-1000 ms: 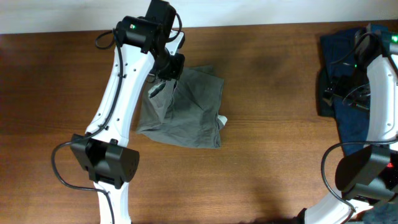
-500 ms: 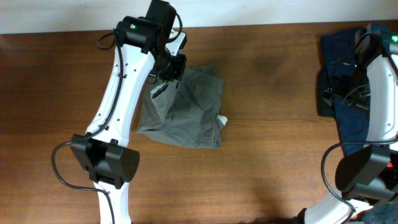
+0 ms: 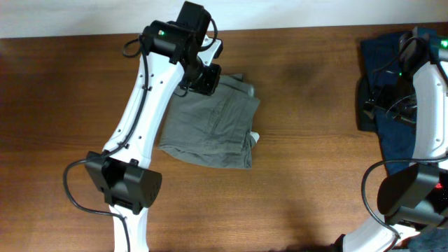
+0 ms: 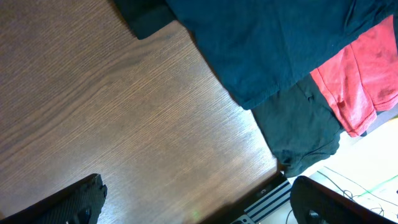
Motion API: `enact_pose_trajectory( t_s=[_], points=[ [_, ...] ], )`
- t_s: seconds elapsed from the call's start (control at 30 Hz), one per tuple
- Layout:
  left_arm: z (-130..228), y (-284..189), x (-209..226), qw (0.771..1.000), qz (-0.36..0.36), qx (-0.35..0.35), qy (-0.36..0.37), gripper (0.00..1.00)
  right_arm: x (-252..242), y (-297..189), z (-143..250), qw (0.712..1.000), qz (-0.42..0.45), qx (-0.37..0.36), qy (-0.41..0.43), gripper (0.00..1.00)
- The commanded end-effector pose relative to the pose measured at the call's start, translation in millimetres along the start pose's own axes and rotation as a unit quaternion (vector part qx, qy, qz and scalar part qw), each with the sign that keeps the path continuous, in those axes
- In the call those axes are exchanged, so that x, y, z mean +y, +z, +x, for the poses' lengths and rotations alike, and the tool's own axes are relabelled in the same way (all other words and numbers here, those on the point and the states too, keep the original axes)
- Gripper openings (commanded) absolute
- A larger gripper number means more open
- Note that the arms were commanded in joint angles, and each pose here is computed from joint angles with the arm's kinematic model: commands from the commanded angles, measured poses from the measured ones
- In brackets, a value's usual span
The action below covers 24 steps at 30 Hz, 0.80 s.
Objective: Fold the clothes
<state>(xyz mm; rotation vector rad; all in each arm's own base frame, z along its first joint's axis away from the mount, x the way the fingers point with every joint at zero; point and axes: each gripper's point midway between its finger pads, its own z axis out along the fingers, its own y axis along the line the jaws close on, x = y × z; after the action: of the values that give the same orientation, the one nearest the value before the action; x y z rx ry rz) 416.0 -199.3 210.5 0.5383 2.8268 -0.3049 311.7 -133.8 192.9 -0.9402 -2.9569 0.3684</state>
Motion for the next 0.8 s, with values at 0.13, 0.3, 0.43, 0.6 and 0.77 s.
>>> enact_pose_trajectory(
  t_s=[0.13, 0.3, 0.43, 0.6, 0.77],
  points=[
    [-3.2, -4.4, -5.3, 1.000, 0.008, -0.009, 0.003, 0.33, -4.1, 0.4, -0.8, 1.000, 0.010, -0.002, 0.000, 0.99],
    [-4.0, -5.1, 6.9, 1.000, -0.015, -0.011, 0.001, 0.47, -4.1, 0.4, -0.8, 1.000, 0.010, -0.002, 0.000, 0.99],
    [-4.4, -6.5, 19.7, 1.000, -0.025, -0.012, -0.009, 0.80, -4.1, 0.4, -0.8, 1.000, 0.010, -0.002, 0.000, 0.99],
    [-2.3, -7.2, 33.7, 0.999, -0.033, -0.008, -0.023, 0.99, -4.0, 0.4, -0.8, 1.000, 0.010, -0.002, 0.000, 0.99],
    [-1.8, 2.3, 53.8, 0.998, -0.048, 0.003, -0.040, 0.99, -4.1, 0.4, -0.8, 1.000, 0.010, -0.002, 0.000, 0.99]
  ],
)
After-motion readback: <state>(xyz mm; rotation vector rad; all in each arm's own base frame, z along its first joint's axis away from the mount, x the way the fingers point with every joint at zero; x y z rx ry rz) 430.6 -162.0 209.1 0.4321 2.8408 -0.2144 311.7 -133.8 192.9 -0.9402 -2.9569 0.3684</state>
